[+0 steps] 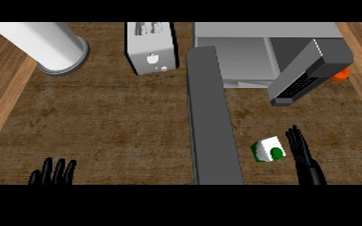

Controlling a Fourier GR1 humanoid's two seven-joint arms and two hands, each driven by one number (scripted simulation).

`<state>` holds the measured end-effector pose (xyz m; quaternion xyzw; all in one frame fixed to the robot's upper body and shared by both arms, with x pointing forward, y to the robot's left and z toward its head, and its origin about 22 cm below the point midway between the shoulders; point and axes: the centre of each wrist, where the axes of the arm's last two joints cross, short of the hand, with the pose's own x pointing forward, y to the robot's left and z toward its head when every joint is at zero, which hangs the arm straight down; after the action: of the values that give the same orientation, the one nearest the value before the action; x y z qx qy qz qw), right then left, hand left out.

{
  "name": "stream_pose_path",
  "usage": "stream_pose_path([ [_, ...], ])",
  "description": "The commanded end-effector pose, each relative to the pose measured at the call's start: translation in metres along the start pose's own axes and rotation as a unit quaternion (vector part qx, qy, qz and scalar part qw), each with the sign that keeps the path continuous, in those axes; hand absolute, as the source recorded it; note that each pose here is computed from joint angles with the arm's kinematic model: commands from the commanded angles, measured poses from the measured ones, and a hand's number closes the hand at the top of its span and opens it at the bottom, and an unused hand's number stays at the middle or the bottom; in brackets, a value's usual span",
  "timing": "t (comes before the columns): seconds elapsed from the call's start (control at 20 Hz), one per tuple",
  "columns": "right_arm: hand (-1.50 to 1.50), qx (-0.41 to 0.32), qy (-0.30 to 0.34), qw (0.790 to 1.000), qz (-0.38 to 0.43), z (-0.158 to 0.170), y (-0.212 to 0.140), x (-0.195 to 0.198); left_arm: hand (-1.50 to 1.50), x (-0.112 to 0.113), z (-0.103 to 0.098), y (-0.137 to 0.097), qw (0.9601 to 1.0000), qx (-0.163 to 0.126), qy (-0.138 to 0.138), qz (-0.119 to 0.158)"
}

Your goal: Pick up the milk, place it into the microwave and close the microwave

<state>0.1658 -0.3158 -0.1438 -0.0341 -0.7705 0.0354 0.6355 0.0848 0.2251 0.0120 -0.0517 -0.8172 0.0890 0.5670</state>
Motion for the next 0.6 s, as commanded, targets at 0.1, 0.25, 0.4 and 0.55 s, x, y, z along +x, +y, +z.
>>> stream_pose_path([
  [0.1,-1.50,0.002,-0.010,1.000,0.014,0.003,-0.011,-0.016,-1.50,0.003,0.009,0.002,1.0000,-0.005,0.004,0.007],
  [0.25,-1.50,0.014,-0.008,1.000,0.005,0.004,-0.017,-0.021,-1.50,-0.005,0.015,0.000,1.0000,0.003,0.002,-0.003],
  [0.4,-1.50,0.024,-0.013,1.000,-0.002,-0.001,-0.003,-0.029,-1.50,0.005,0.000,-0.001,1.0000,0.003,-0.005,0.000],
  [0.55,-1.50,0.035,-0.034,0.999,0.003,-0.018,0.010,-0.023,-1.50,0.002,0.026,0.018,1.0000,-0.002,0.008,0.000],
])
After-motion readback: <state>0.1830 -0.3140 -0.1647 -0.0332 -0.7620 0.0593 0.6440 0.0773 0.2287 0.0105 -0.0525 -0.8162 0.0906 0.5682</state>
